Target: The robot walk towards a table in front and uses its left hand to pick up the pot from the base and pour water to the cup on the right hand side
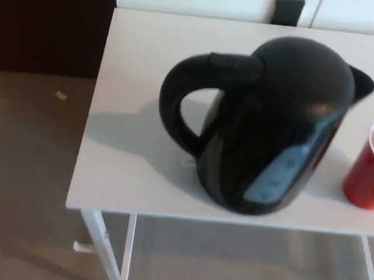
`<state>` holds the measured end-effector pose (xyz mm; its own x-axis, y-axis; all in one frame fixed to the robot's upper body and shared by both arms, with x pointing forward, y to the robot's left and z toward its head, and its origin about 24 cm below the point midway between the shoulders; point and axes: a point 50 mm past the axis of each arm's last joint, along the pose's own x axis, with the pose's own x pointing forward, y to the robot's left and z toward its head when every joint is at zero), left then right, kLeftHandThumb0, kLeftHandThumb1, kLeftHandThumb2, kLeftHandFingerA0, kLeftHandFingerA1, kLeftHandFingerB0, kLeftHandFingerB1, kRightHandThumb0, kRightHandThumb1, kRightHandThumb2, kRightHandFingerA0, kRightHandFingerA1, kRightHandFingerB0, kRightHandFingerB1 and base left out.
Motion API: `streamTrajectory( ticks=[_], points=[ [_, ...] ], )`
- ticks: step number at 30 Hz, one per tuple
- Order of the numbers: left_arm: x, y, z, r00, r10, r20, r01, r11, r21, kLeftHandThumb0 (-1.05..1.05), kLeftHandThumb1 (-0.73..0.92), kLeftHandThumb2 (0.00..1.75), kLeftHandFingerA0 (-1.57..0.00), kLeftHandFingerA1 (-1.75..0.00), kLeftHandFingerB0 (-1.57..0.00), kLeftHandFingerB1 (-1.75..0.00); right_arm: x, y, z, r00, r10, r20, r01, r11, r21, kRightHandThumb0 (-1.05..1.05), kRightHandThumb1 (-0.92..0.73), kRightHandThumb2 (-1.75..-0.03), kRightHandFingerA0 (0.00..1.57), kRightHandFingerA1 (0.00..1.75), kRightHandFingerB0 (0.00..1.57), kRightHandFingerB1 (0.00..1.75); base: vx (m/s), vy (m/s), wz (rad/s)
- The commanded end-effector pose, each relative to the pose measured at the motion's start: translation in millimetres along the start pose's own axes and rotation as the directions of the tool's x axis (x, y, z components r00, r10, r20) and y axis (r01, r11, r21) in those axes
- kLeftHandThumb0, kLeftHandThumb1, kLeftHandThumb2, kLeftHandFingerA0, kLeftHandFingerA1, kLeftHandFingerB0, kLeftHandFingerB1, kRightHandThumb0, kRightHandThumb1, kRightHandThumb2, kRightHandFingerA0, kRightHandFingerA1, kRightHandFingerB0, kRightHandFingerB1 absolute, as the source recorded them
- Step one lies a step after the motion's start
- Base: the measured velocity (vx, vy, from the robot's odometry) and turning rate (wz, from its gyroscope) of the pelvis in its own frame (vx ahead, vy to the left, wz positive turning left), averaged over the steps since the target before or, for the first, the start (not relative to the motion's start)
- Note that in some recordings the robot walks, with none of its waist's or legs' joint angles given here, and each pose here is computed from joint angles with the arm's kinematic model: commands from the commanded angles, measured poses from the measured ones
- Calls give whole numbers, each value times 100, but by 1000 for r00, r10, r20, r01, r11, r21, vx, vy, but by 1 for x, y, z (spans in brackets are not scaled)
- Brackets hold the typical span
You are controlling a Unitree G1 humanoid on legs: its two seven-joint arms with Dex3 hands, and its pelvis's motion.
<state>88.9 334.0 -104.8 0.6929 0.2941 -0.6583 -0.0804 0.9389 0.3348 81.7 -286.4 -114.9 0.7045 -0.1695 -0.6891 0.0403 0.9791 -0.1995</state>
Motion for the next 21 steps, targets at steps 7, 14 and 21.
streamTrajectory(
  ticks=[7,14,21],
  points=[
    [-1,3,-4,1000,11,-29,-11,1000,6,-15,56,58,-38,-37,-31,-33,-1,-8,1,1000,-13,-3,13,999,-36,-19,-54,-56,43,39,41,39,206,-114,-7],
    [-1,3,-4,999,17,-30,-16,1000,17,-16,55,58,-38,-37,-30,-33,-2,-6,5,1000,-5,8,5,999,-33,-16,-56,-56,41,39,40,39,-15,138,-12],
    [-2,4,-6,999,29,-39,-29,1000,12,-10,38,86,-28,-55,-19,-50,2,-5,5,1000,-13,-19,12,1000,-29,-21,-56,-55,43,36,41,37,4,255,1]
  ],
)
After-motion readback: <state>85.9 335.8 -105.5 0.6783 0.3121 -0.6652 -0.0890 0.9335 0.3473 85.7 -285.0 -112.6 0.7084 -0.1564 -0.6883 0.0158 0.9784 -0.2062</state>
